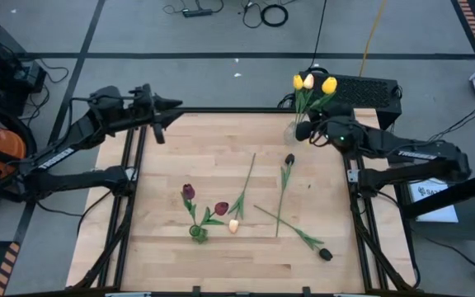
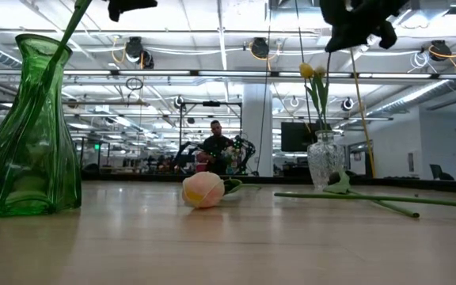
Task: Sort flowers into vase by color
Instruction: Put the yellow flower into the vase
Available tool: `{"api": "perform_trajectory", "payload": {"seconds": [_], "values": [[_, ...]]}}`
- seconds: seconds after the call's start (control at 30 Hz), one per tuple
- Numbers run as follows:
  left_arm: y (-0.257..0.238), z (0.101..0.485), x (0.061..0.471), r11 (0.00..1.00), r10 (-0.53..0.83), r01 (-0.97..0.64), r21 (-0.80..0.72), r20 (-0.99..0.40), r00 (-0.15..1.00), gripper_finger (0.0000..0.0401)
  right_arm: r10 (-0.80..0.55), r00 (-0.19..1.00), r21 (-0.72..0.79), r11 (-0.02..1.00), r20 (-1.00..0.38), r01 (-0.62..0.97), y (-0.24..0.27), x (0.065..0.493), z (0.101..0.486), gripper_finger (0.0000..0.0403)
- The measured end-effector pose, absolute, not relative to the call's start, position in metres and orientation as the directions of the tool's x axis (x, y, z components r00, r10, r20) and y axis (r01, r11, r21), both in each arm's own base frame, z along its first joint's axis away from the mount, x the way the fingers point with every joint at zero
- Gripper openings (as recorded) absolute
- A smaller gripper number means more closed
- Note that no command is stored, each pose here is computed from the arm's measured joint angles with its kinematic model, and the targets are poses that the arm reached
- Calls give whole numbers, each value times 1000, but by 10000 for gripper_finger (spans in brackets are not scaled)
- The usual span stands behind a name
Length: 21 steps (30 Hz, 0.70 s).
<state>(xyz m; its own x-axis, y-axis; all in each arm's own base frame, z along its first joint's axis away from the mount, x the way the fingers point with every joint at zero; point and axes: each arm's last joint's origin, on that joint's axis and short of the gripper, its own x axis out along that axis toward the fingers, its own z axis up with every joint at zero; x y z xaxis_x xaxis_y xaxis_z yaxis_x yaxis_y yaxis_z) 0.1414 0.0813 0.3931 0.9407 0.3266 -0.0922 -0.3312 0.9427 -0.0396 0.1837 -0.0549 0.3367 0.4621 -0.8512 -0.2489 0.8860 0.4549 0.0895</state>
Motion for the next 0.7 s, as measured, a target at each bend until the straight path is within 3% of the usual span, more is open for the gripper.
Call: {"api": "perform_trajectory", "payload": {"seconds": [0.43,0.7], "values": [[84,388,143,921,380,-388,-41,-137,915,152,-912,327,19,333,-249,943,-84,178,333,4],[84,388,143,920,380,-389,-42,-144,914,152,-896,310,-25,335,-317,942,-101,193,317,4]]}}
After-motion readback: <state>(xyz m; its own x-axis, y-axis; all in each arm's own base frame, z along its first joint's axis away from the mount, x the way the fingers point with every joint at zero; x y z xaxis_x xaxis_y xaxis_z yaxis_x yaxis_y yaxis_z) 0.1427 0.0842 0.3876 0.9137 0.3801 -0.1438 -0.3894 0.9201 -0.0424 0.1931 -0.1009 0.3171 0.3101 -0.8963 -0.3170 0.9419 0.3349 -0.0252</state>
